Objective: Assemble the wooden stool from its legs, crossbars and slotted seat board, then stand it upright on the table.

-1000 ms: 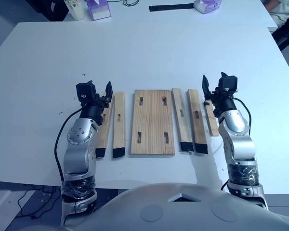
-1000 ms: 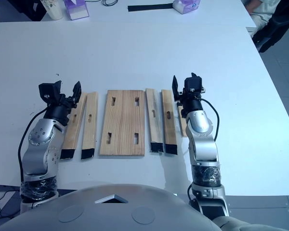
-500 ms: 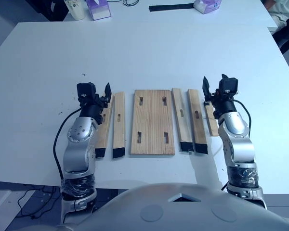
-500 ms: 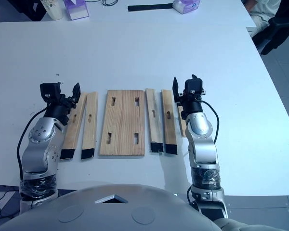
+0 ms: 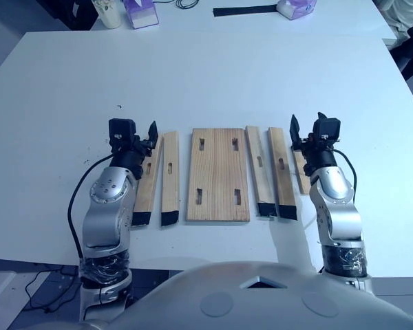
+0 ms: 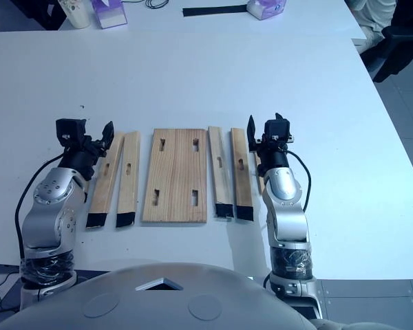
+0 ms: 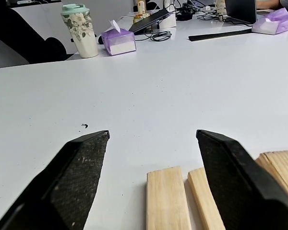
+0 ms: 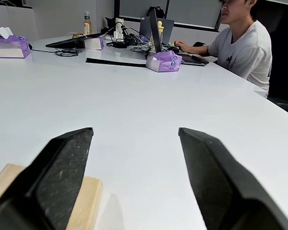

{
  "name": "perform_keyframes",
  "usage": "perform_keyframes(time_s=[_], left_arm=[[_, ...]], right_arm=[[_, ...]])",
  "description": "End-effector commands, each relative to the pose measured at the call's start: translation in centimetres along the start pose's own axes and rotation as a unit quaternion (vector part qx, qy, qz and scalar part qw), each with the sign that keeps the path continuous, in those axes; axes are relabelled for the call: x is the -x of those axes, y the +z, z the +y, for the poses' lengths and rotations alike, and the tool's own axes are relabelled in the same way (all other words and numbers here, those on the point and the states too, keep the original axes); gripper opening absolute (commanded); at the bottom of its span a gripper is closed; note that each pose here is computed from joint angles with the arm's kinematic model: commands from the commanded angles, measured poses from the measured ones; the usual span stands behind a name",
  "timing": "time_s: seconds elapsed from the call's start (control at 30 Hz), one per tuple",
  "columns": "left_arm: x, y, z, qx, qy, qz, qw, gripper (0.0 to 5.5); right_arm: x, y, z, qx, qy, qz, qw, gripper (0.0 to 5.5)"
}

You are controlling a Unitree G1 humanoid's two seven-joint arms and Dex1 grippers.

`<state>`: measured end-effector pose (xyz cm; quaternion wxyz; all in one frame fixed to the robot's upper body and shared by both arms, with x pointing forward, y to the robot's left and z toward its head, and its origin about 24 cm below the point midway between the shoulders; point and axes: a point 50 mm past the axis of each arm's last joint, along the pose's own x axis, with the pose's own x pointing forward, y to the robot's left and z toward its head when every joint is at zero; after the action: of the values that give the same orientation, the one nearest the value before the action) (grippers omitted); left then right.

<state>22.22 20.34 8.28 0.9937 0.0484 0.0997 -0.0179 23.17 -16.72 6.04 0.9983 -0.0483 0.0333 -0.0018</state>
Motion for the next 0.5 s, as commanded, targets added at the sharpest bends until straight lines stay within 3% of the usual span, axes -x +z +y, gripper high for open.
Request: perform_keyframes(time_s=[0.03, 0.23, 0.37, 0.5], left_arm=[[2.2, 0.0, 1.5, -0.04, -0.05, 0.059, 0.996, 3.38], [5.6, 1.3, 5.1, -0.096, -0.115, 0.204, 0.967, 3.38], [6.4, 1.2, 4.5, -0.1, -0.156, 0.253, 0.949, 3.38], [6.3, -0.4, 4.5, -0.11, -0.132, 0.281, 0.944, 3.38]], right_arm=[[0.7, 0.2, -0.5, -0.002, -0.024, -0.001, 1.0, 3.3], [3.0, 0.0, -1.2, -0.015, -0.087, 0.006, 0.996, 3.3], [4.0, -0.5, -0.7, -0.026, -0.107, 0.015, 0.994, 3.3], [3.7, -0.3, -0.5, -0.024, -0.1, 0.012, 0.995, 3.3]])
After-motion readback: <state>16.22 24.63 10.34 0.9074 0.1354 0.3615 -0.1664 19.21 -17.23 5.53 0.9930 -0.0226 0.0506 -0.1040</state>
